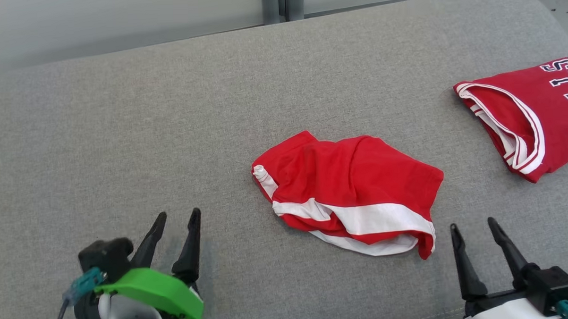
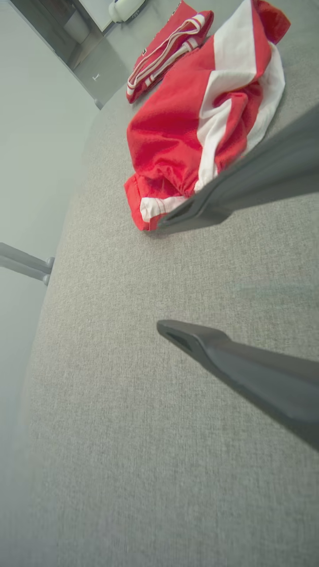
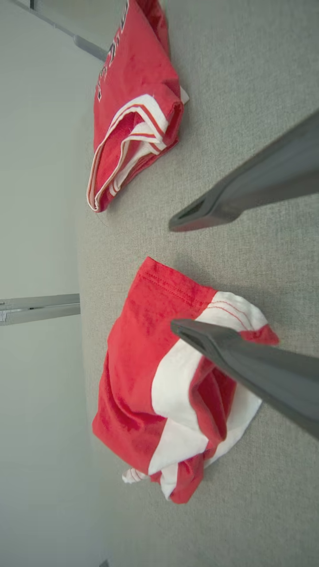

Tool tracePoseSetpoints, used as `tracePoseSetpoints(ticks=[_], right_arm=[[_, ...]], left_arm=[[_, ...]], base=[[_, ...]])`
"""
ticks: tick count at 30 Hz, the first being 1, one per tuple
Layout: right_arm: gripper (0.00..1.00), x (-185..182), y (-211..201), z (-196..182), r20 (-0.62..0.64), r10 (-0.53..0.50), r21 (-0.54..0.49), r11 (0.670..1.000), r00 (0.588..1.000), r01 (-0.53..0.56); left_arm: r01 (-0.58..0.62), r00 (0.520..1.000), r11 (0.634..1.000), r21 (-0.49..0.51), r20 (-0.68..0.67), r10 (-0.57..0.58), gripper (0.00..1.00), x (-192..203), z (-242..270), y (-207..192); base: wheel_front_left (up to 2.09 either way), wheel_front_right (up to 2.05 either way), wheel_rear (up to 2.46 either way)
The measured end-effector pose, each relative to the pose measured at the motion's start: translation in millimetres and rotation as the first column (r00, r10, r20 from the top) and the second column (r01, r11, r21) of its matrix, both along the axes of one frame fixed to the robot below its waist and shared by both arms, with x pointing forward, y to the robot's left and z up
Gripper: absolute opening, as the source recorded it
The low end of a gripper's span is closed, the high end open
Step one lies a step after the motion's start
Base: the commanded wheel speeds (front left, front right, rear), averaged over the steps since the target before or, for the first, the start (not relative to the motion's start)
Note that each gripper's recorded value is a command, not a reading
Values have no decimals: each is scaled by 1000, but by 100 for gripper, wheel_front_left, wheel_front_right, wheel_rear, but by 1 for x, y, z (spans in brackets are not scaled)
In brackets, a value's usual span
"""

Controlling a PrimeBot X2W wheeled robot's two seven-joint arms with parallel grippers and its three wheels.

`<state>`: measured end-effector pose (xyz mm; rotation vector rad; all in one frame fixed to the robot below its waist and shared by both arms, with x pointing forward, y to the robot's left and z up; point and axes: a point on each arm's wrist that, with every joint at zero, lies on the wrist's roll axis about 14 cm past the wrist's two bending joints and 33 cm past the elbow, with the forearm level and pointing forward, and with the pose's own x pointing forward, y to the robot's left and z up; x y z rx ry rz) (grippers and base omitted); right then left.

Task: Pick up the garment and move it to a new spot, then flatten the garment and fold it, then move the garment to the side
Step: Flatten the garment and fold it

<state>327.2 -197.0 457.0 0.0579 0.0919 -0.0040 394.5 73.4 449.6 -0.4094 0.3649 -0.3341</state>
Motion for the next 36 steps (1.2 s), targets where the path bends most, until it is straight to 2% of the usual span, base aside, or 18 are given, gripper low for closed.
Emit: tracePoseSetpoints(ticks=[3, 7, 10, 15, 20, 24, 29, 36], right_arm=[[100, -5, -15, 14, 40, -41, -21, 999, 998, 42], [100, -7, -26, 25, 76, -64, -51, 996, 995, 68], [100, -9, -34, 31, 96, -75, -72, 994, 993, 82], [100, -8, -38, 35, 113, -71, -87, 993, 991, 81], [100, -3, -34, 35, 117, -45, -89, 994, 992, 56], [100, 3, -27, 33, 113, -21, -88, 996, 993, 31], [100, 11, -18, 36, 124, 9, -81, 997, 992, 2], [100, 17, -10, 36, 125, 27, -72, 997, 992, -18]], left_arm=[[-58, 998, 998, 22, 38, 57, 100, -7, 1, 21], [-57, 993, 996, 71, 105, 49, 100, -15, 6, 35], [-96, 988, 992, 81, 125, 86, 100, -22, 8, 50], [-212, 969, 971, 114, 150, 194, 100, -38, 9, 90], [-272, 954, 950, 155, 172, 246, 100, -67, 5, 117], [-325, 939, 935, 141, 165, 301, 100, -89, -1, 130], [-417, 900, 900, 124, 195, 390, 100, -103, 2, 155], [-454, 874, 887, 88, 239, 424, 100, -109, 9, 165]], base=[[0, 0, 0], [0, 0, 0], [0, 0, 0], [0, 0, 0], [0, 0, 0], [0, 0, 0], [0, 0, 0], [0, 0, 0]])
